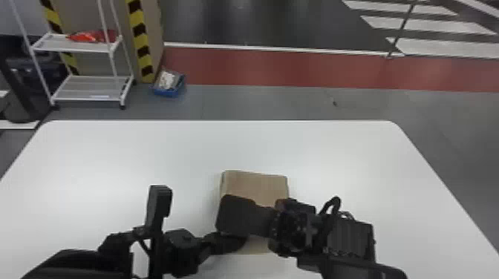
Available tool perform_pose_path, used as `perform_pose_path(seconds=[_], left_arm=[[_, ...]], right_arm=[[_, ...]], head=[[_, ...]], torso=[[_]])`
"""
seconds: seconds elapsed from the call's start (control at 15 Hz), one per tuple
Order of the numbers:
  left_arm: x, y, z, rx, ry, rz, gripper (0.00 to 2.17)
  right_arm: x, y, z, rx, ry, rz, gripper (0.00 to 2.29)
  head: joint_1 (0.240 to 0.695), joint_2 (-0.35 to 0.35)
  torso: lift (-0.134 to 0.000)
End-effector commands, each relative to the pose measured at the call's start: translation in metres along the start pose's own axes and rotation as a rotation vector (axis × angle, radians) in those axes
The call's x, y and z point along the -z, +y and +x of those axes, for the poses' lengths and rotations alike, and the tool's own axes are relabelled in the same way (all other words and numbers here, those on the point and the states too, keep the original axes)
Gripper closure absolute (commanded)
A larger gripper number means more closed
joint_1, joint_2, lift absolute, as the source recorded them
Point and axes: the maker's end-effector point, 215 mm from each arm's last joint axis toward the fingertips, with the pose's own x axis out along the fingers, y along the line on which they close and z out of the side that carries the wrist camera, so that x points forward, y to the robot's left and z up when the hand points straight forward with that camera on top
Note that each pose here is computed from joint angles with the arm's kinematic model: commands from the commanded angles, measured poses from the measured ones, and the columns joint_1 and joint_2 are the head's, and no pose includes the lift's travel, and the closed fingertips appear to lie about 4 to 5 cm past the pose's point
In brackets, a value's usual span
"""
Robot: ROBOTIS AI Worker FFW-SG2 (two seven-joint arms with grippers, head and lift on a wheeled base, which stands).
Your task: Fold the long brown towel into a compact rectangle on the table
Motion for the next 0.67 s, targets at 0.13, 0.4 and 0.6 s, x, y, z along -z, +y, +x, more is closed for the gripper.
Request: perform_pose_path(seconds=[0.13, 0.4, 0.6], left_arm=[[0.000, -0.001, 0.001, 0.001, 0.001, 0.001, 1.92], [0.000, -0.001, 0.001, 0.003, 0.001, 0.001, 1.92], [0.001, -0.001, 0.001, 0.003, 0.002, -0.001, 1.92]], right_arm=[[0.002, 0.015, -0.010, -0.009, -0.011, -0.009, 1.09], [-0.001, 0.025, -0.010, -0.022, -0.013, -0.022, 1.09], [-0.003, 0.031, -0.010, -0.025, -0.011, -0.036, 1.09]], head=[[0.695, -0.104], [0.695, -0.106], [0.695, -0.101]], torso=[[-0.125], [-0.125], [-0.125]])
